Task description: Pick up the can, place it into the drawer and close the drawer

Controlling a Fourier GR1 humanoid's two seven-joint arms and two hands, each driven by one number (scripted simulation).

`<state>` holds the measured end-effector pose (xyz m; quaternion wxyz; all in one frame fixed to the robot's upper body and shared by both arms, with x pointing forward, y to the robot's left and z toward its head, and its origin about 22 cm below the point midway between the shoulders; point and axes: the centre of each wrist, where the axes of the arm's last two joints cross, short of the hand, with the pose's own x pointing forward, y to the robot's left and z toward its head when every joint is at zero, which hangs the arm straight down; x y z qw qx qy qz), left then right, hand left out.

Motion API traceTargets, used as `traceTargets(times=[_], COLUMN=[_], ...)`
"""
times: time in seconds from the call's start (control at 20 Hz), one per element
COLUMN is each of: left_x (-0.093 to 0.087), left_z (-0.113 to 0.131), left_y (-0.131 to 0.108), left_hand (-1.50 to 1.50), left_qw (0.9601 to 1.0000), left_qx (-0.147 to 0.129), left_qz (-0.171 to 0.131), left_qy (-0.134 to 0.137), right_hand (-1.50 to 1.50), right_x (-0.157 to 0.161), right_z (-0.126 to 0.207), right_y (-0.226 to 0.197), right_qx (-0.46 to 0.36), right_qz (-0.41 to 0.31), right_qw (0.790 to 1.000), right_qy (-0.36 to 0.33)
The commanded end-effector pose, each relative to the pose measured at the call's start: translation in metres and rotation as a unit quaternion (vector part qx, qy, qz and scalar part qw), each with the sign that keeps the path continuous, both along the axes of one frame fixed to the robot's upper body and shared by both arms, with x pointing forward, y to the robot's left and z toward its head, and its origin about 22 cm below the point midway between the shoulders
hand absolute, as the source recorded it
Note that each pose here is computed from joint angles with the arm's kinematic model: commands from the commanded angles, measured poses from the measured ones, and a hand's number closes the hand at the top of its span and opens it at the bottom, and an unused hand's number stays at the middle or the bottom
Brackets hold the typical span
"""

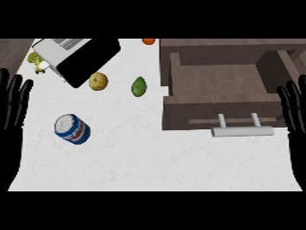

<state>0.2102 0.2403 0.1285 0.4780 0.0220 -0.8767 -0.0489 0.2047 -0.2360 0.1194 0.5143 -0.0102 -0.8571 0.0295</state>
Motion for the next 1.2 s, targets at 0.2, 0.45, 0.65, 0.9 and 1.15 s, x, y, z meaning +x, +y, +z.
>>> traceTargets(times=[0.2,0.45,0.65,0.9,1.15], left_x=[0.015,0.007,0.020,0.012,-0.013], left_z=[0.006,-0.030,-0.012,-0.006,0.004], left_y=[0.011,0.059,0.081,0.085,0.084], left_hand=[-1.50,-1.50,-1.50,-1.50,-1.50], left_qw=[0.9649,0.9485,0.9463,0.9419,0.9420], left_qx=[-0.002,0.076,0.078,0.071,0.048], left_qz=[-0.262,-0.241,-0.248,-0.258,-0.245], left_qy=[-0.018,0.191,0.192,0.203,0.224], right_hand=[-1.50,-1.50,-1.50,-1.50,-1.50], right_x=[0.003,-0.007,-0.008,-0.012,-0.034], right_z=[0.005,-0.008,-0.012,-0.027,-0.010], right_y=[-0.002,-0.016,-0.027,-0.030,-0.045], right_qx=[-0.020,-0.007,-0.014,-0.011,-0.018], right_qz=[-0.013,-0.062,-0.070,-0.074,-0.068], right_qw=[0.999,0.990,0.988,0.987,0.987], right_qy=[-0.032,0.124,0.133,0.142,0.142])
